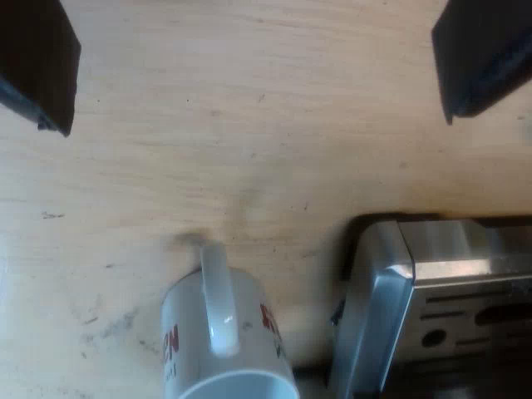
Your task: Grind coffee beans and then tamp
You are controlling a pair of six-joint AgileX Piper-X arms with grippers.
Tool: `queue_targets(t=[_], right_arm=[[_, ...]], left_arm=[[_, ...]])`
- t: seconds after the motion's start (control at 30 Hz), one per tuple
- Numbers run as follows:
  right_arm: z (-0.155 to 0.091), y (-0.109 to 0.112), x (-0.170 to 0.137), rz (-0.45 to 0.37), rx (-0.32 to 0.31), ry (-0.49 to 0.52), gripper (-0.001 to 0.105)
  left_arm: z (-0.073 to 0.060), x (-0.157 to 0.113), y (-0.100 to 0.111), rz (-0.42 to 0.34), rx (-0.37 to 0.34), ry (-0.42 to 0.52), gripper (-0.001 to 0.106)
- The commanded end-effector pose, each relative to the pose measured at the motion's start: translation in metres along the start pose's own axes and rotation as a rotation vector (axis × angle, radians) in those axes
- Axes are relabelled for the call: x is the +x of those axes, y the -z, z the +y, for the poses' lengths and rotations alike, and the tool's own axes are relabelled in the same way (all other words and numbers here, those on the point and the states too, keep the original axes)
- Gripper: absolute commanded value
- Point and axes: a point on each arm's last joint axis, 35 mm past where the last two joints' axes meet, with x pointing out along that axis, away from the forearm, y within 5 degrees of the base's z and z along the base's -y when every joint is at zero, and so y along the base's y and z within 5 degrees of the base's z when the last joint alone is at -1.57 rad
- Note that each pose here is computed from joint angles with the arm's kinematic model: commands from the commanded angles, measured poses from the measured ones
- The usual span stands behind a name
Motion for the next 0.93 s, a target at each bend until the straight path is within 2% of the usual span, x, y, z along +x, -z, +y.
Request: queue_targets(t=[0.03,0.93], right_arm=[[-0.0006,-0.0002,0.0031,-0.003,-0.001,-0.008,0.088],[-0.0008,-0.0001,0.0031,-0.001,-0.001,-0.001,0.088]], left_arm=[[-0.0013,0.0008,-0.0032,-0.003,-0.012,0.024,0.105],[-0.0026,0.0007,-0.0031,0.001,0.002,0.059,0.105]])
